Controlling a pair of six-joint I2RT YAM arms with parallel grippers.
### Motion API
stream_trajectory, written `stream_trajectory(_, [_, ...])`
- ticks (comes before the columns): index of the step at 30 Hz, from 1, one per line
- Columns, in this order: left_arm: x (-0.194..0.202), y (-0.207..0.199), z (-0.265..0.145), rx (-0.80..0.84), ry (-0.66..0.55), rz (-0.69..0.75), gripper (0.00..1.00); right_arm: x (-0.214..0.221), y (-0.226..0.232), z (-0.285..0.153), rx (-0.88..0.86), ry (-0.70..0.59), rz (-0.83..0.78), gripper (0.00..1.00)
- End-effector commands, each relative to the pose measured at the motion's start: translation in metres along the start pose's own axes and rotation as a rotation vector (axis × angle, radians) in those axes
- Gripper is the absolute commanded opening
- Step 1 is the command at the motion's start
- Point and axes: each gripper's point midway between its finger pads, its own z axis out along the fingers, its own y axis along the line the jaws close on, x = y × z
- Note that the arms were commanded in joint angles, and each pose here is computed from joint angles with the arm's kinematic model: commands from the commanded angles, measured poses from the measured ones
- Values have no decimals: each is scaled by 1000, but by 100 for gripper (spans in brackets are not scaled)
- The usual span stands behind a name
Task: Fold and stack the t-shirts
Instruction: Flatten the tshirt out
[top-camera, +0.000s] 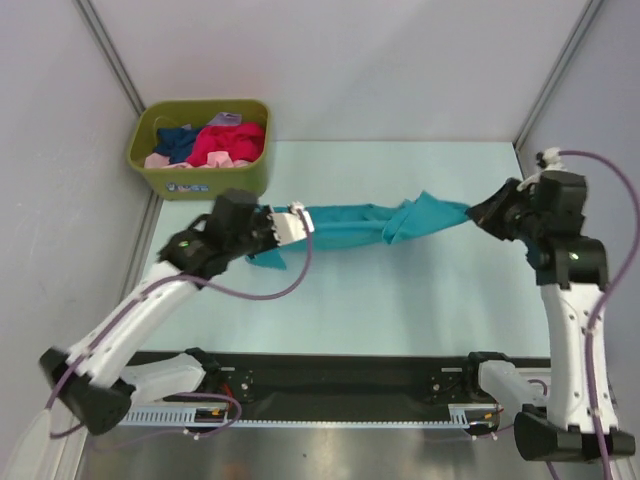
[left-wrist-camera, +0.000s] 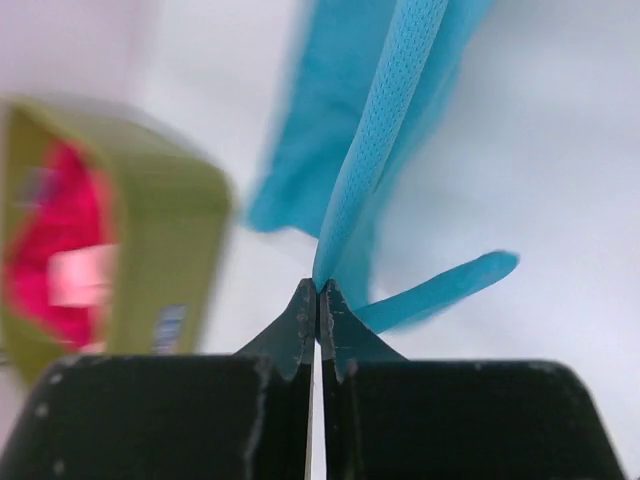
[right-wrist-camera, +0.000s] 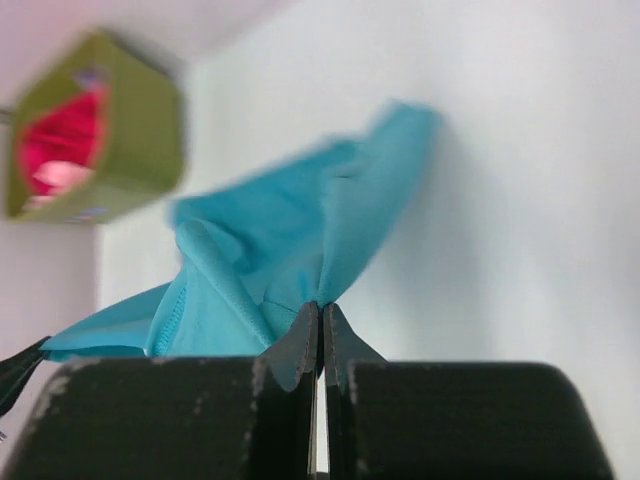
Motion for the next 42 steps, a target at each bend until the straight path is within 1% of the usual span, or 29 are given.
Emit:
stream_trajectory(1, [1, -16, -81, 115, -21, 108, 0, -9, 39, -65, -136, -49, -44, 0])
stream_trajectory(2, [6, -22, -95, 140, -13, 113, 0, -20, 56, -86, -191, -96, -62, 0])
stream_trajectory(3, [-6, -16, -118, 108, -72, 116, 0, -22, 64, -98, -221, -109, -66, 0])
stream_trajectory(7, [-12, -4, -157, 34, -111, 91, 0, -22, 83, -134, -288, -133, -68, 0])
stream_trajectory(11, [-20, 19, -145, -68, -117, 67, 0, -30, 85, -118, -302, -137, -70, 0])
stream_trajectory(13, [-19, 32, -118, -79, -57, 65, 0, -48, 86, -92, -305, -166, -75, 0])
stream_trajectory(14, [-28, 47, -109, -114, -72, 61, 0, -56, 85, -79, -302, -178, -72, 0])
stream_trajectory(15, [-28, 64, -89, -121, -37, 49, 0, -66, 84, -51, -293, -156, -62, 0])
stream_trajectory(17, [-31, 103, -71, -192, -23, 0, 0, -98, 94, -18, -336, -227, -70, 0])
stream_trajectory(18, [-39, 130, -53, -210, -14, -40, 0, -121, 97, 15, -350, -251, -65, 0])
stream_trajectory(19, [-42, 150, -47, -240, -14, -71, 0, -139, 104, 28, -368, -278, -66, 0])
stream_trajectory(20, [-50, 189, -37, -305, -27, -120, 0, -154, 111, 41, -386, -292, -46, 0])
stream_trajectory(21, [-55, 209, -34, -340, -38, -133, 0, -167, 106, 86, -379, -273, -29, 0])
stream_trajectory(22, [-59, 227, -30, -373, -41, -139, 0, -179, 109, 100, -388, -279, -21, 0])
stream_trajectory(23, [-70, 260, -28, -446, -62, -139, 0, -214, 134, 82, -443, -360, -35, 0])
stream_trajectory(24, [-76, 277, -28, -484, -74, -135, 0, -220, 126, 124, -419, -321, -15, 0])
stream_trajectory(25, [-82, 293, -29, -523, -85, -138, 0, -237, 134, 122, -436, -353, -23, 0])
stream_trajectory(26, [-94, 322, -35, -608, -122, -146, 0, -270, 158, 95, -490, -443, -50, 0])
stream_trajectory(27, [-100, 335, -39, -652, -143, -149, 0, -281, 164, 90, -505, -458, -35, 0])
stream_trajectory(28, [-106, 345, -43, -690, -164, -145, 0, -288, 159, 109, -504, -452, -21, 0])
stream_trajectory(29, [-116, 358, -52, -745, -200, -129, 0, -298, 163, 99, -526, -480, -12, 0])
stream_trajectory(31, [-121, 365, -61, -792, -226, -114, 0, -316, 175, 70, -602, -541, 25, 0])
stream_trajectory(32, [-123, 367, -69, -819, -236, -86, 0, -323, 167, 65, -598, -558, 47, 0])
stream_trajectory(34, [-125, 364, -72, -821, -247, -62, 0, -318, 152, 76, -578, -545, 85, 0])
stream_trajectory(35, [-119, 356, -69, -790, -224, -48, 0, -316, 156, 55, -585, -566, 76, 0])
stream_trajectory(36, [-117, 350, -66, -765, -213, -42, 0, -302, 141, 76, -543, -517, 98, 0])
stream_trajectory(38, [-103, 329, -50, -679, -167, -14, 0, -288, 140, 64, -535, -503, 89, 0])
stream_trajectory(41, [-79, 286, -23, -535, -112, 59, 0, -241, 104, 100, -444, -377, 138, 0])
stream_trajectory(42, [-71, 274, -15, -498, -95, 74, 2, -230, 101, 91, -430, -365, 144, 0])
